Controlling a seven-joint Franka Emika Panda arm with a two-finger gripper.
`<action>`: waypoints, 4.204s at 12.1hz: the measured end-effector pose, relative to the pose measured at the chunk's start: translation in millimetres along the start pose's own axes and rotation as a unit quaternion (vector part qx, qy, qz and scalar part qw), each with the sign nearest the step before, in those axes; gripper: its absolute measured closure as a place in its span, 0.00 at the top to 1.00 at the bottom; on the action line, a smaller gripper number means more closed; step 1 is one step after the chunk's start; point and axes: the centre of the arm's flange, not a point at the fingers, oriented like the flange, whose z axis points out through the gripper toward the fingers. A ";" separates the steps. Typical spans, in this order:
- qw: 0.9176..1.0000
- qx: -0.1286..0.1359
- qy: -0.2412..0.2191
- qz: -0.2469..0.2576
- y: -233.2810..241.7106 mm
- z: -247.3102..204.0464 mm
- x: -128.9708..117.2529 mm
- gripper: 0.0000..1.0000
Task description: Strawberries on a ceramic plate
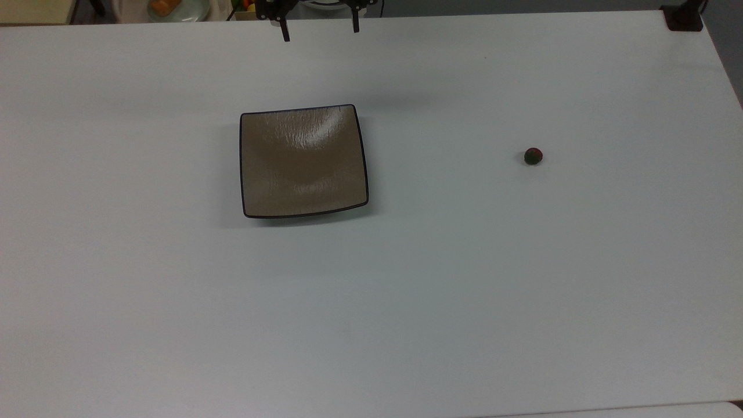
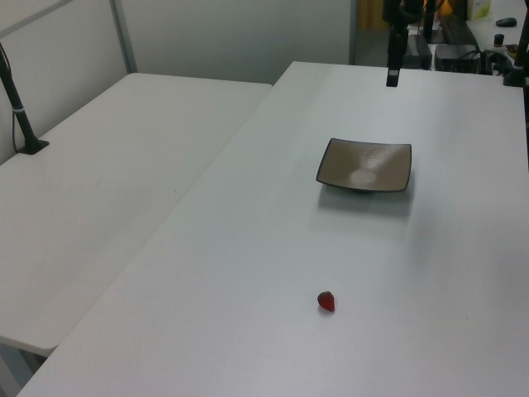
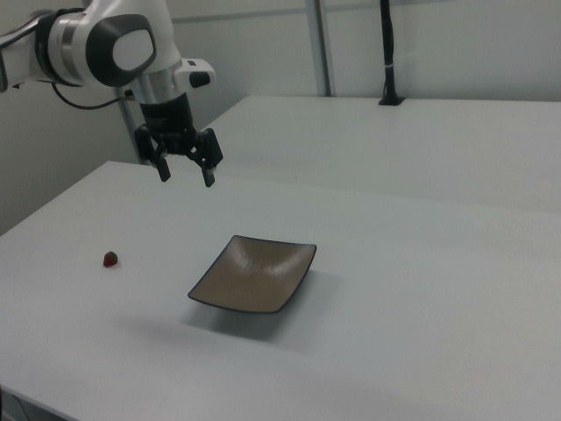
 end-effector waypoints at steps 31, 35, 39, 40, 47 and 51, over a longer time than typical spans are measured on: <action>0.998 0.027 -0.015 0.051 -272.2 70.6 24.5 1.00; 0.997 0.012 -0.002 0.073 -302.3 128.1 41.2 1.00; 0.996 0.013 -0.005 0.086 -318.9 177.4 50.5 1.00; 0.996 0.009 -0.003 0.091 -321.1 185.9 52.1 1.00; 0.995 -0.011 -0.004 0.101 -340.8 256.9 55.0 1.00; 0.995 -0.014 -0.006 0.094 -342.8 279.5 56.0 0.95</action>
